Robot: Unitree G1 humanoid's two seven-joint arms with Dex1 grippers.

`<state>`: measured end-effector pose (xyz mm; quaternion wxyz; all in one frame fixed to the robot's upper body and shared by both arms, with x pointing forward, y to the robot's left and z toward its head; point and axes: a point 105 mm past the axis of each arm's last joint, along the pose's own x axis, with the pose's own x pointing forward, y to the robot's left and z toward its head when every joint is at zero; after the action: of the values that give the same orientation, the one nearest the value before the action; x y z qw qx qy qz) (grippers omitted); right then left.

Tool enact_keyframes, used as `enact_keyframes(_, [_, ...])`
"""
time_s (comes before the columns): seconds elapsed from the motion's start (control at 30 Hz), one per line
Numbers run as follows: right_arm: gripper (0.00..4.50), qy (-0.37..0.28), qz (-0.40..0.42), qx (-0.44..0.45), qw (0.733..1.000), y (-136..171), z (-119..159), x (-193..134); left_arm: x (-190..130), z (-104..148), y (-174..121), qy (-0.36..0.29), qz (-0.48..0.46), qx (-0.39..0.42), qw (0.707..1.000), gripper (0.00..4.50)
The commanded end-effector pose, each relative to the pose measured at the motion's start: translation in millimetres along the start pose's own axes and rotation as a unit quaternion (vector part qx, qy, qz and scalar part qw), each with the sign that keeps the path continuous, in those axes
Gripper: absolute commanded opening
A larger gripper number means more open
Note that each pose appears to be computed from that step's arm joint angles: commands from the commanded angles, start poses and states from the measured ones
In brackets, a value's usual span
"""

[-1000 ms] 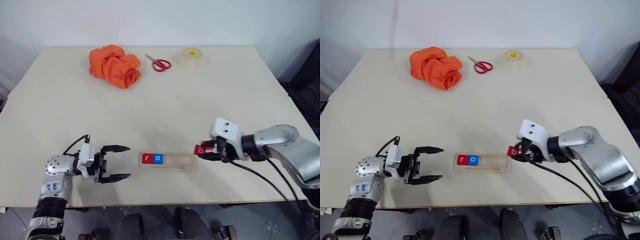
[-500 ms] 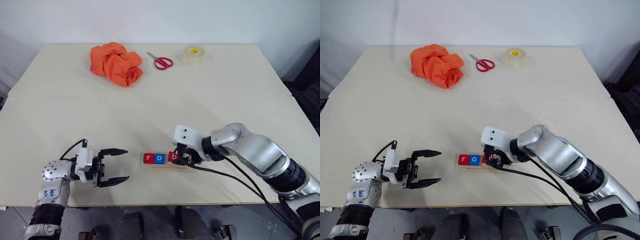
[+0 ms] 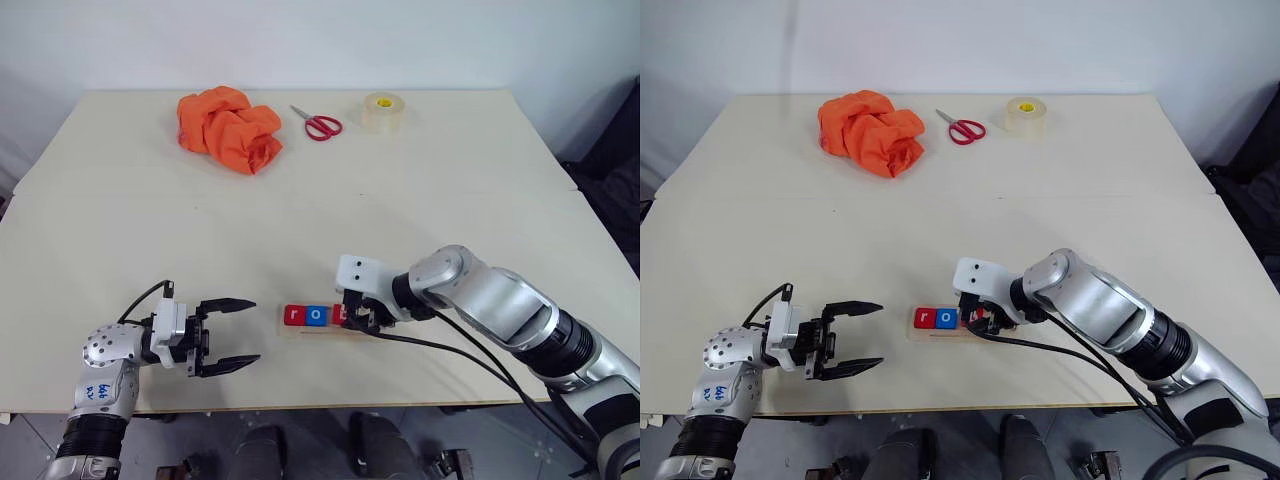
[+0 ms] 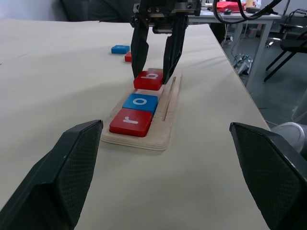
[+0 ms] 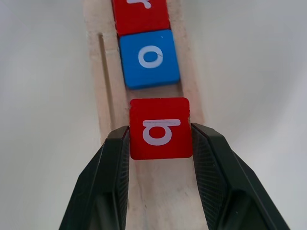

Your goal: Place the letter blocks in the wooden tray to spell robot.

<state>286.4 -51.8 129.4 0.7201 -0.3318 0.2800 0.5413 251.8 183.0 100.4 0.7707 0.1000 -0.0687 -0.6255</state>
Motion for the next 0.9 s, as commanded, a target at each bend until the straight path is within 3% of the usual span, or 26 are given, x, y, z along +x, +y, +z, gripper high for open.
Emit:
enact_keyframes(0.03, [1.46, -0.013, -0.005, -0.025, 1.0, -1, 12, -3, -3, 9, 2, -0.008, 0.007, 0.018, 1.0, 4.5])
enact_keyframes(0.37, [1.46, -0.011, -0.005, -0.04, 0.999, -1, 15, 1, -2, 10, 5, -0.01, 0.013, 0.021, 1.0, 4.5])
enact_keyframes(0.67, [4.49, -0.012, -0.002, -0.05, 0.999, 2, 18, -4, -3, 10, 9, -0.009, 0.016, 0.022, 1.0, 4.5])
enact_keyframes(0.9, [4.49, -0.018, 0.0, -0.05, 0.999, 4, 16, -5, 1, 11, 15, -0.01, 0.011, 0.025, 1.0, 4.5])
